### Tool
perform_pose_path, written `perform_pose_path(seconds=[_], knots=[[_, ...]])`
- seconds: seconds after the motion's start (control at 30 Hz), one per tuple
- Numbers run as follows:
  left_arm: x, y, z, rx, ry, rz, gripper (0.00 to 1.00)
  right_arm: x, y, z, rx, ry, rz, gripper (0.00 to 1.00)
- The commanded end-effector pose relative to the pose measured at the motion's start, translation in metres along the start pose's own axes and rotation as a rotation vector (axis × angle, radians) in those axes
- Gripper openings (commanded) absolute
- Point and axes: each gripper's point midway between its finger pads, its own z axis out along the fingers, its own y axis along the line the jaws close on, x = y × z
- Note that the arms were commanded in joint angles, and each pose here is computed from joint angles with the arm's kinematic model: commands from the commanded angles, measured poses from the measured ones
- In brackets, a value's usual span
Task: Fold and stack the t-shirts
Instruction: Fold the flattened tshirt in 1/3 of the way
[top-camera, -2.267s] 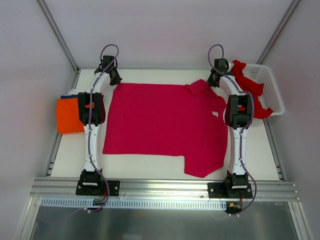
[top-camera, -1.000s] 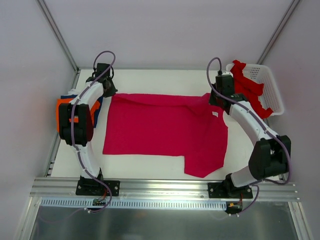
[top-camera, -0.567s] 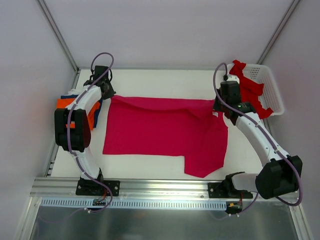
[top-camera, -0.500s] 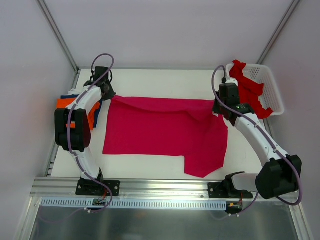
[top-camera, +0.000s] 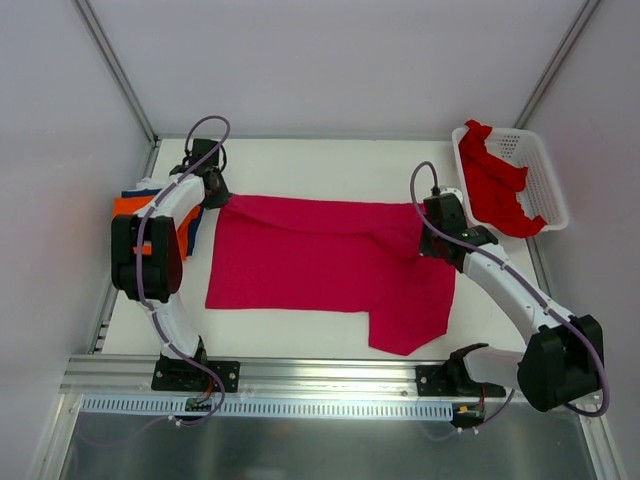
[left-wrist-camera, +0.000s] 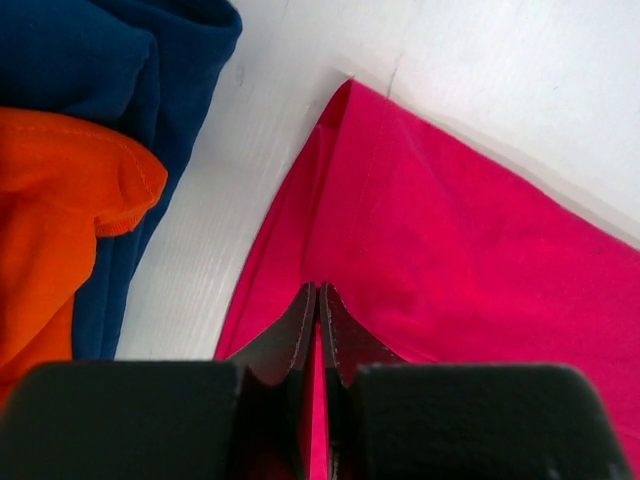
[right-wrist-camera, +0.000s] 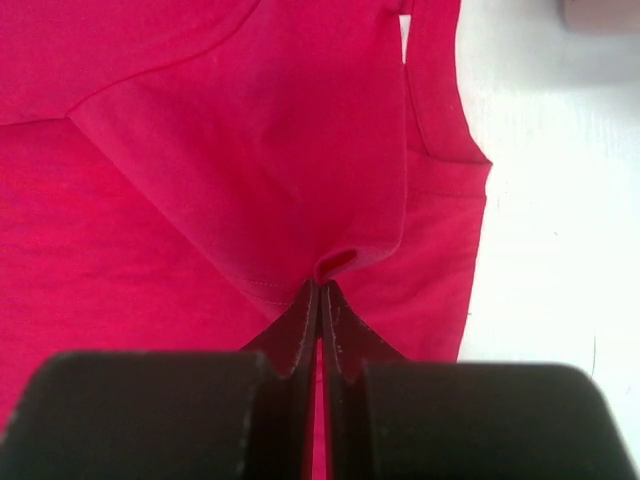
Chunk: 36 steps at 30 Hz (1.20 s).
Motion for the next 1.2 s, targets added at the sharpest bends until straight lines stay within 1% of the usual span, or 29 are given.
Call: perform_pose_path(seconds=[0.0, 0.03, 0.07, 0.1, 0.13, 0.2, 0.23, 0.27, 0.3, 0.33, 0.37, 0.43, 0.47, 0.5, 0.53, 0.6, 0.67, 0.73, 0.77, 0.8, 0.83, 0.87, 0.93, 0.97, 1.0, 1.03, 1.07, 1.13, 1.17], knots=[[0.01, 0.005, 0.0, -0.03, 0.048, 0.033, 0.01, 0.008, -0.013, -0.01, 0.07, -0.01, 0.015, 0.01], [0.015, 0.007, 0.001, -0.04, 0.065, 0.037, 0.06, 0.009, -0.014, -0.013, 0.073, -0.01, 0.012, 0.01], [0.02, 0.009, 0.003, -0.05, 0.079, 0.04, 0.21, 0.011, -0.016, -0.012, 0.088, -0.006, 0.011, 0.01], [0.022, 0.01, 0.004, -0.055, 0.086, 0.043, 0.27, 0.014, -0.019, -0.013, 0.1, 0.004, 0.008, 0.01], [0.025, 0.011, 0.004, -0.058, 0.095, 0.044, 0.29, 0.017, -0.019, -0.014, 0.106, 0.007, 0.003, 0.01], [0.031, 0.011, 0.004, -0.063, 0.103, 0.05, 0.5, 0.021, -0.022, -0.015, 0.126, 0.013, -0.003, 0.01], [0.032, 0.012, 0.003, -0.068, 0.102, 0.051, 0.63, 0.023, -0.024, -0.015, 0.133, 0.017, -0.004, 0.0], [0.033, 0.012, 0.003, -0.08, 0.095, 0.05, 0.92, 0.024, -0.026, -0.015, 0.147, 0.018, -0.007, 0.01], [0.032, 0.012, 0.001, -0.084, 0.088, 0.048, 0.99, 0.026, -0.028, -0.015, 0.156, 0.021, -0.007, 0.07], [0.03, 0.011, -0.003, -0.081, 0.078, 0.047, 0.99, 0.027, -0.029, -0.015, 0.162, 0.024, -0.009, 0.22], [0.028, 0.008, -0.005, -0.078, 0.067, 0.046, 0.99, 0.029, -0.031, -0.017, 0.175, 0.03, -0.014, 0.47], [0.021, 0.002, -0.013, -0.066, 0.039, 0.05, 0.99, 0.029, -0.032, -0.021, 0.183, 0.026, -0.017, 0.55], [0.016, -0.002, -0.017, -0.062, 0.021, 0.053, 0.99, 0.027, -0.035, -0.026, 0.193, 0.013, -0.016, 0.69], [0.012, -0.008, -0.02, -0.062, 0.002, 0.067, 0.99, 0.025, -0.036, -0.031, 0.193, 0.001, -0.019, 0.75], [0.005, -0.015, -0.025, -0.05, -0.02, 0.069, 0.99, 0.016, -0.036, -0.037, 0.195, -0.026, -0.012, 0.77], [0.001, -0.028, -0.028, -0.032, -0.039, 0.094, 0.99, 0.006, -0.038, -0.052, 0.184, -0.075, 0.002, 0.8], [-0.004, -0.04, -0.027, -0.02, -0.047, 0.102, 0.99, -0.01, -0.035, -0.061, 0.16, -0.133, 0.006, 0.8], [-0.004, -0.052, -0.023, -0.011, -0.048, 0.118, 0.99, -0.021, -0.034, -0.065, 0.15, -0.17, 0.006, 0.76], [-0.004, -0.054, -0.02, -0.011, -0.046, 0.116, 0.99, -0.032, -0.03, -0.066, 0.14, -0.197, -0.001, 0.57], [-0.004, -0.056, -0.017, -0.014, -0.045, 0.12, 0.99, -0.034, -0.027, -0.058, 0.149, -0.187, -0.014, 0.43], [-0.002, -0.058, -0.01, -0.016, -0.032, 0.123, 0.96, -0.037, -0.025, -0.053, 0.153, -0.184, -0.026, 0.13], [-0.001, -0.059, -0.006, -0.018, -0.026, 0.123, 0.92, -0.046, -0.021, -0.048, 0.153, -0.192, -0.029, 0.02], [0.0, -0.062, 0.003, -0.021, -0.014, 0.132, 0.83, -0.043, -0.013, -0.02, 0.171, -0.12, -0.065, 0.01], [0.001, -0.062, 0.006, -0.022, -0.006, 0.136, 0.71, -0.048, -0.011, -0.009, 0.177, -0.109, -0.059, 0.01], [0.001, -0.063, 0.009, -0.023, -0.003, 0.14, 0.65, -0.058, -0.005, -0.003, 0.168, -0.11, -0.056, 0.01], [0.003, -0.064, 0.014, -0.025, 0.006, 0.148, 0.56, -0.053, 0.001, 0.019, 0.17, -0.058, -0.075, 0.0], [0.003, -0.064, 0.016, -0.028, 0.009, 0.15, 0.38, -0.056, 0.002, 0.028, 0.173, -0.046, -0.071, 0.01], [0.005, -0.064, 0.021, -0.034, 0.02, 0.156, 0.2, -0.07, 0.01, 0.044, 0.155, -0.036, -0.056, 0.0], [0.006, -0.064, 0.023, -0.036, 0.026, 0.158, 0.1, -0.065, 0.007, 0.063, 0.172, 0.013, -0.058, 0.01]])
